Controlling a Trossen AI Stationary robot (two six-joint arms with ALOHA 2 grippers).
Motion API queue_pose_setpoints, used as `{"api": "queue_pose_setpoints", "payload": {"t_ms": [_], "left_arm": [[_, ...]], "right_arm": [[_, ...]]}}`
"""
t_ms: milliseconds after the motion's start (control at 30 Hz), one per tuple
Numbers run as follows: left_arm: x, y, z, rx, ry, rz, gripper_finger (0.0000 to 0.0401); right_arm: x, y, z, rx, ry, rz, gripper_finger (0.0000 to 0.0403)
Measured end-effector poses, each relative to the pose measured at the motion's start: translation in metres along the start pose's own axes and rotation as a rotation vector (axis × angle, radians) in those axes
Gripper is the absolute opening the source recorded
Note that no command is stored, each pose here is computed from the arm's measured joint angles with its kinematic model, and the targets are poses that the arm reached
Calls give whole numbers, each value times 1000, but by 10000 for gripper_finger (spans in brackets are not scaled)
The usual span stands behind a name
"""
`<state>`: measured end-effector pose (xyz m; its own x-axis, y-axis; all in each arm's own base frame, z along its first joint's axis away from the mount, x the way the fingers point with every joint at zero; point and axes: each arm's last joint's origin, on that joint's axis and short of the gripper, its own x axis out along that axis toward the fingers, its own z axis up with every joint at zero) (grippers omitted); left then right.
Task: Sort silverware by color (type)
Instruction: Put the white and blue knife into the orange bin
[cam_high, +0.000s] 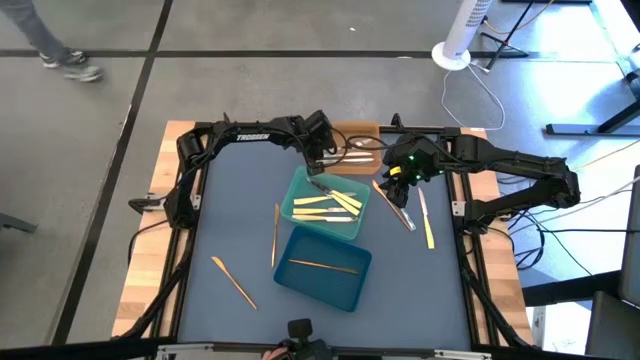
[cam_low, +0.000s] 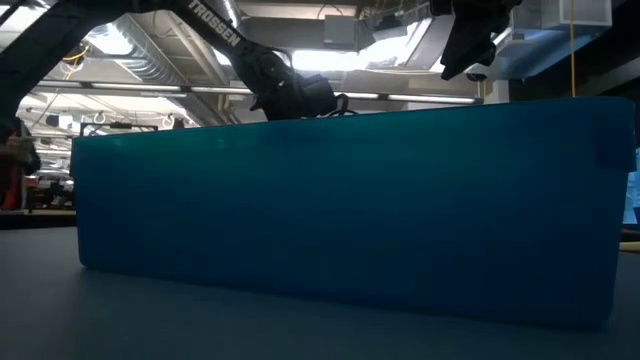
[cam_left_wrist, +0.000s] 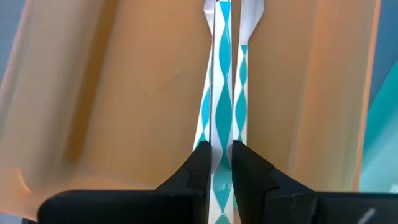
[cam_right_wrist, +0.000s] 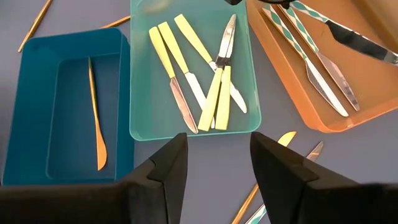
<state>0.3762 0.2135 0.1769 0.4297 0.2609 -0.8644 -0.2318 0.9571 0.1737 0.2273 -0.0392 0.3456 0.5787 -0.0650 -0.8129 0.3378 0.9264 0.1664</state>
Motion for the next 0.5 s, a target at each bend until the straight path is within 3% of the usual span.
{"api": "queue_pose_setpoints", "payload": {"t_ms": [500], "left_arm": [[0, -1, -3, 27, 28, -15, 37]], "right_arm": [[0, 0, 0, 0, 0, 0, 163]]}}
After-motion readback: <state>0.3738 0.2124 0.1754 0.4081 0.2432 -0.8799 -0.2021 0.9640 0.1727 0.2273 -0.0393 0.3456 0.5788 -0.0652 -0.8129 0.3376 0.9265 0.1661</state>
